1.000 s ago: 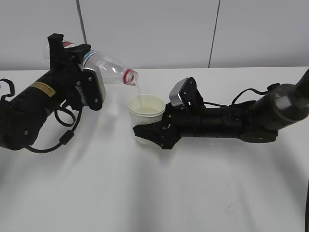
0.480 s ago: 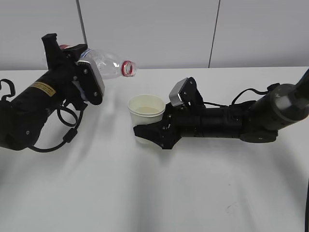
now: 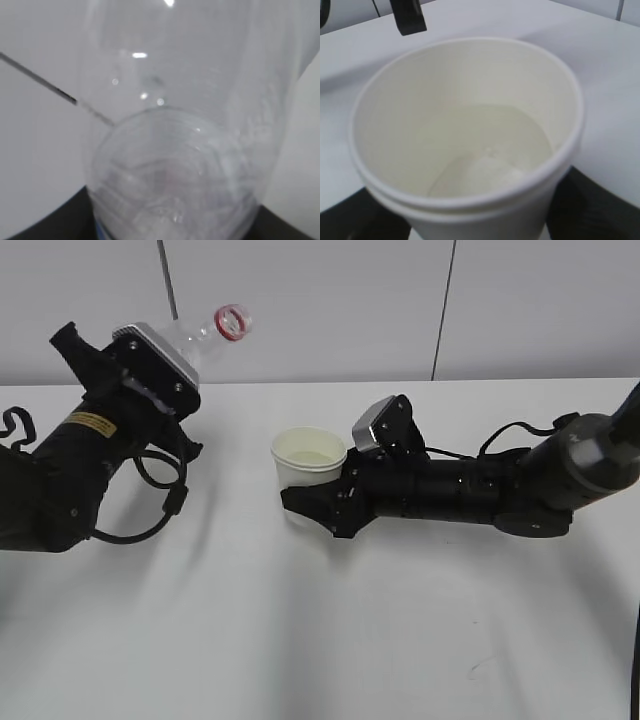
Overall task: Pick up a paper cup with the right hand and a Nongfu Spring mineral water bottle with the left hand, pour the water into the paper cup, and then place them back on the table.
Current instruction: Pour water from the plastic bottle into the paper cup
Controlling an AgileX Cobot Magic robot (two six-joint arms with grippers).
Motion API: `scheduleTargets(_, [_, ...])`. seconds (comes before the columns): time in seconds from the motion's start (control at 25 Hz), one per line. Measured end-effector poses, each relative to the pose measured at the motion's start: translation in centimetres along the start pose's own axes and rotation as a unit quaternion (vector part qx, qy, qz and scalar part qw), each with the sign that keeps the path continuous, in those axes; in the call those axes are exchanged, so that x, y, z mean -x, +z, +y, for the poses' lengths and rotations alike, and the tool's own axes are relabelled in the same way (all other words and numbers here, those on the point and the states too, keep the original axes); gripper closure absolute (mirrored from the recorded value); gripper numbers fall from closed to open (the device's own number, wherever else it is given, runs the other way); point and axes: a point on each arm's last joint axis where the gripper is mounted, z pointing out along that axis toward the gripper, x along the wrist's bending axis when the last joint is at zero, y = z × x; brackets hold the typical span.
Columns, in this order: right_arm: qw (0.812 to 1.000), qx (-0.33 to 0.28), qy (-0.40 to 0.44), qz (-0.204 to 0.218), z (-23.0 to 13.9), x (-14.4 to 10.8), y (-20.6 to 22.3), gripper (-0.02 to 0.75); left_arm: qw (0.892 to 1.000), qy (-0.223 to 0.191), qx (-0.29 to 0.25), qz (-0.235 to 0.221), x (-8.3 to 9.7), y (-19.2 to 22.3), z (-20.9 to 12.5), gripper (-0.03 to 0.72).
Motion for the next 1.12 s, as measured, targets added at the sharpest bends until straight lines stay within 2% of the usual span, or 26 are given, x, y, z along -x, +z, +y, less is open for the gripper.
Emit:
scheduleTargets(0.12, [1.000,0.001,0.007,-0.018,0.0,0.3,0.0,0.218,0.996,-0.090,-0.008,0.005,0.0,0.0,-0.2,0.333])
scheduleTargets(0.28, [0.999,0.003,0.014,-0.032,0.0,0.6,0.0,0.218,0.981,-0.195,-0.017,0.001,0.8,0.1,-0.9,0.333])
scheduleTargets(0.52, [0.998,0.010,0.027,-0.049,0.2,0.9,0.0,0.218,0.941,-0.339,-0.023,0.002,1.1,0.1,-1.2,0.333])
scheduleTargets(0.64, [0.998,0.015,0.030,-0.060,0.2,1.1,0.0,0.218,0.913,-0.407,-0.030,-0.001,1.2,0.1,-1.3,0.333])
scheduleTargets(0.72, [0.997,0.020,0.031,-0.070,0.3,1.3,-0.1,0.218,0.902,-0.430,-0.039,-0.006,1.4,0.0,-1.4,0.333])
scheduleTargets(0.8, [0.995,0.020,0.033,-0.088,0.3,1.6,-0.1,0.218,0.898,-0.438,-0.044,-0.010,1.5,0.0,-1.4,0.334])
scheduleTargets(1.12, [0.982,0.045,0.082,-0.163,0.4,3.6,-1.1,0.218,0.896,-0.441,-0.045,-0.010,1.5,0.0,-1.4,0.334])
